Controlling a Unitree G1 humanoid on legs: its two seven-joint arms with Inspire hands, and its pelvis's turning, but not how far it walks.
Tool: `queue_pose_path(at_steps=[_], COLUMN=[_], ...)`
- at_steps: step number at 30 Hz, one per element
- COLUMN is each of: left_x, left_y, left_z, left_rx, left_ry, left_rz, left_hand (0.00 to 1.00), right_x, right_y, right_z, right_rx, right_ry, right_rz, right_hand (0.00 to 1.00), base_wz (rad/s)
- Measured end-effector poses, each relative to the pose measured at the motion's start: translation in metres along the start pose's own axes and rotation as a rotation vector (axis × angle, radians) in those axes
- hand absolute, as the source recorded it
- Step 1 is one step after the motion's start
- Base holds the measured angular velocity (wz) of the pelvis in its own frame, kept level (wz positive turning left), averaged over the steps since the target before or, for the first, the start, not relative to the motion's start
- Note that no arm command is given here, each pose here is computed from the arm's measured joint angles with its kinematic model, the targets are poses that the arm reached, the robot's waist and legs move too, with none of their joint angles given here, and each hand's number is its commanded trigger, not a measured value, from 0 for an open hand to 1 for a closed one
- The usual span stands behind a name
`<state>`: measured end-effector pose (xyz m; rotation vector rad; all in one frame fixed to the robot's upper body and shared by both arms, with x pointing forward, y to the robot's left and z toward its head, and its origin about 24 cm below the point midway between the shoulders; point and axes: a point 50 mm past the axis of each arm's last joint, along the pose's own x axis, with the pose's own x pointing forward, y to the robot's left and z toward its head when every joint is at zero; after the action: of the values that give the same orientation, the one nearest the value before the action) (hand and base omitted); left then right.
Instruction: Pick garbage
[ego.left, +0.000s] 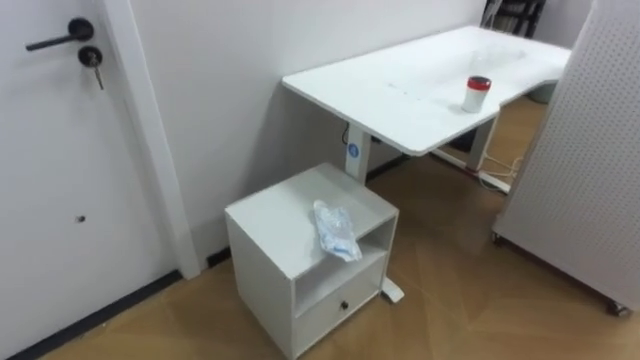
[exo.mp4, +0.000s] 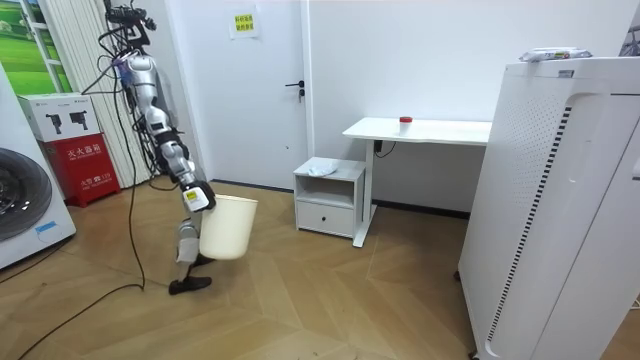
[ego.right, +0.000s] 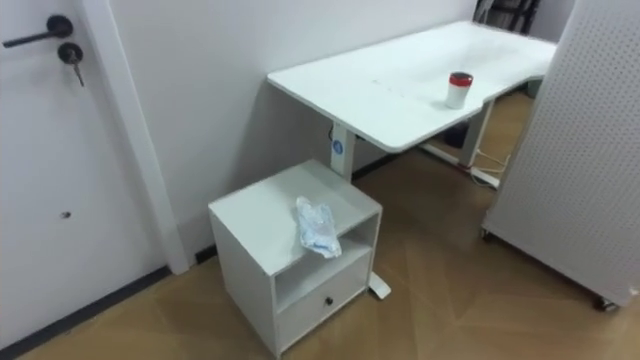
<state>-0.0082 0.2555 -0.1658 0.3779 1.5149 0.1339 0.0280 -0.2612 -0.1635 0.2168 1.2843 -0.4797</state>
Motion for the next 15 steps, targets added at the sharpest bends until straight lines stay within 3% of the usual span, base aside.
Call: queue_pose_path(at_steps=[4,8,11,15], left_x=[-0.001,-0.003,-0.003,-0.001], left_y=[-0.004,-0.006,-0.006,-0.004], left_z=[-0.009,-0.024,-0.021,0.002], left_rx=[0.019,0.031,0.029,0.000], left_ry=[0.016,0.051,0.034,-0.046], left_rz=[-0.010,-0.016,-0.018,-0.010], left_hand=[0.00,0.00,0.00,0.00], right_x=[-0.001,-0.002,-0.002,-0.001], right_y=[-0.005,-0.012,-0.008,-0.002], right_z=[-0.002,-0.006,-0.005,0.003], right_rx=[0.020,0.016,0.016,-0.031], right_ry=[0.001,0.009,0.003,-0.020], right_rz=[-0.023,-0.045,-0.035,-0.029], right_hand=[1.00,1.00,1.00,1.00], base_wz=[0.20,-0.24,-0.22,-0.24])
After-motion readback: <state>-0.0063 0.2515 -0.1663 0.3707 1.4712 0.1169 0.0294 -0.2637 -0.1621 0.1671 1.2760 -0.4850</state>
